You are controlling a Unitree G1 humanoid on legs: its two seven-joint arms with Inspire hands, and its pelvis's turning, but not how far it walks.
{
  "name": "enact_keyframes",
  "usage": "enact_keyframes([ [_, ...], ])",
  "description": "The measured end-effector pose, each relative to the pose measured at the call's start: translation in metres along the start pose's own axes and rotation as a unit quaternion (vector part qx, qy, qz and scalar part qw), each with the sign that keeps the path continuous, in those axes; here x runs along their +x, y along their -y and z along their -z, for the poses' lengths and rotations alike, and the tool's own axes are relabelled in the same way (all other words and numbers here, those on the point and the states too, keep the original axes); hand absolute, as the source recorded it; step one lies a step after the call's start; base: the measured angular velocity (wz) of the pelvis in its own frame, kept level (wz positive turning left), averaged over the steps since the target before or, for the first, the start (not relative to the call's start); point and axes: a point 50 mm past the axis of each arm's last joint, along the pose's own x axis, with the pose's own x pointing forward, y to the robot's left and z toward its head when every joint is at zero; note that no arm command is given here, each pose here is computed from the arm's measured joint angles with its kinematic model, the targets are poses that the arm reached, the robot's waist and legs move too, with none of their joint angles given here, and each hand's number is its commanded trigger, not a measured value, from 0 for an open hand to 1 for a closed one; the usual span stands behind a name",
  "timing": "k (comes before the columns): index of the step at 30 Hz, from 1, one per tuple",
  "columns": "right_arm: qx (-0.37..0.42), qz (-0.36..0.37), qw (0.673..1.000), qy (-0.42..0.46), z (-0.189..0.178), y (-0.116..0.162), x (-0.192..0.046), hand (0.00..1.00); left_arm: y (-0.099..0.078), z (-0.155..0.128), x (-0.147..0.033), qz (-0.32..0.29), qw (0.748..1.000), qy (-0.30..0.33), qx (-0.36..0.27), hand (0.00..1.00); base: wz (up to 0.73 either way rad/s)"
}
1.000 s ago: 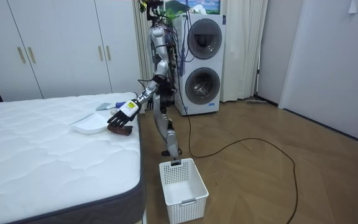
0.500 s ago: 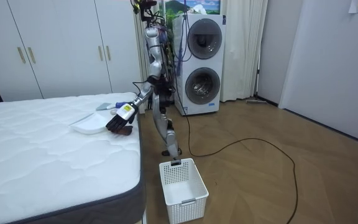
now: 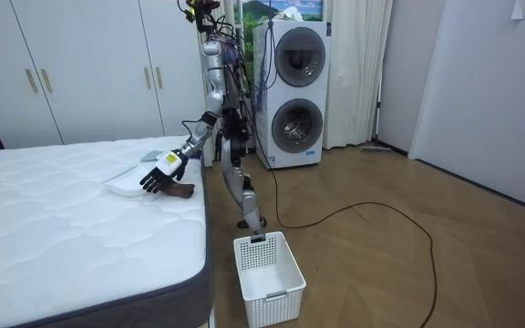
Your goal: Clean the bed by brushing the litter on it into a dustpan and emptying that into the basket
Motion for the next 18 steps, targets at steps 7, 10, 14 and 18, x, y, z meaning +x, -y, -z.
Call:
enact_keyframes([
  [7, 0.013, 0.022, 0.999, -0.021, 0.007, 0.002, 0.000, 0.00, 0.002, -0.026, 0.011, 0.022, 0.999, 0.043, -0.004, 0.00, 0.32],
  [10, 0.005, 0.028, 0.999, -0.019, 0.005, 0.007, 0.000, 0.00, -0.001, -0.021, 0.012, 0.020, 0.999, 0.034, -0.001, 0.00, -0.07],
  [14, -0.001, 0.035, 0.999, -0.020, 0.004, 0.012, 0.000, 0.00, 0.001, -0.020, 0.011, 0.022, 0.999, 0.028, -0.007, 0.00, -0.01],
  [18, -0.001, 0.030, 0.999, -0.028, 0.004, 0.012, 0.000, 0.00, 0.003, -0.013, 0.009, 0.026, 1.000, 0.012, 0.000, 0.00, -0.10],
])
